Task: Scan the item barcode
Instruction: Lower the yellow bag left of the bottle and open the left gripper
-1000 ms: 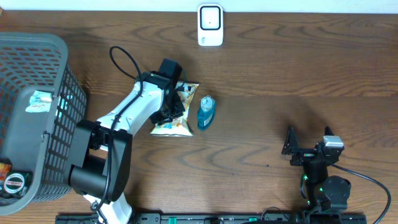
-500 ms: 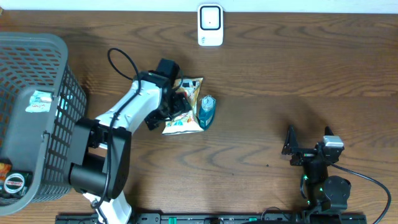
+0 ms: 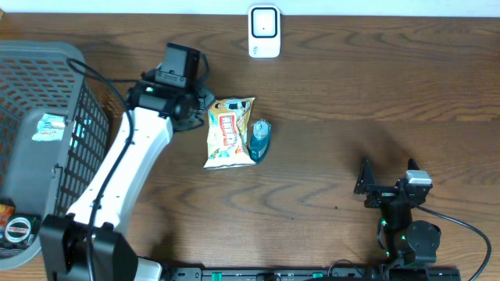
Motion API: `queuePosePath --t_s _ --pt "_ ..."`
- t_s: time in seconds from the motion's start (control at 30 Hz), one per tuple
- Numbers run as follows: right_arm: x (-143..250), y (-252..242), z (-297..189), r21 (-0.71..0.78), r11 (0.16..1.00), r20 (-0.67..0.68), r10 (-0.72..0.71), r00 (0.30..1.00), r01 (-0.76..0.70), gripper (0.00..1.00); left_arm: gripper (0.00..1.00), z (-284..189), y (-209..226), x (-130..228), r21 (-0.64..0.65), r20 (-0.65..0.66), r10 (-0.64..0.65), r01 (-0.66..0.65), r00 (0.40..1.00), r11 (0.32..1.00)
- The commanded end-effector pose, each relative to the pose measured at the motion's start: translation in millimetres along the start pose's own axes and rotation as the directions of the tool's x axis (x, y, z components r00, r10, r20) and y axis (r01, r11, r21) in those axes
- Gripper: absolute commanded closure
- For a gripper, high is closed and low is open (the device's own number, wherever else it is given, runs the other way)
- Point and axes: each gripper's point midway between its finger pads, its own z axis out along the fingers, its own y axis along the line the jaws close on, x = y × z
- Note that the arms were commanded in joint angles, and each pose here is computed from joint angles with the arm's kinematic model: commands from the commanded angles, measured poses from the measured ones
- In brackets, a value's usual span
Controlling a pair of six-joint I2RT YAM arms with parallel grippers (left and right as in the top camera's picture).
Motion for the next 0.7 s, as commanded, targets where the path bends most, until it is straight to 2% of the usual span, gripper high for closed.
queuePosePath --t_s 0.0,0.33,0.37,0.5,0.67 --pt "1.1 3.3 -0.2 -0.011 1.000 -0.002 -0.011 1.000 0.011 0.01 0.56 26.6 9.4 19.4 -0.086 -0.006 -0.301 0.300 0.954 0.950" --pt "1.1 3.4 -0.2 -0.012 1.000 -0.003 -0.011 1.000 0.011 0.01 0.57 80.9 19.3 68.9 -0.241 -0.039 -0.462 0.441 0.886 0.865" --pt "1.0 3.4 -0.2 -0.012 1.000 -0.002 -0.011 1.000 0.011 0.01 0.59 86.7 22.6 72.7 -0.263 -0.044 -0.478 0.451 0.877 0.853" --pt "1.0 3.4 -0.2 -0.012 1.000 -0.002 -0.011 1.000 0.011 0.01 0.74 108.9 35.7 88.9 -0.346 -0.072 -0.517 0.465 0.853 0.815" --pt "1.0 3.4 -0.2 -0.012 1.000 -0.002 -0.011 1.000 0.011 0.01 0.76 137.8 58.1 112.0 -0.462 -0.099 -0.558 0.459 0.824 0.759"
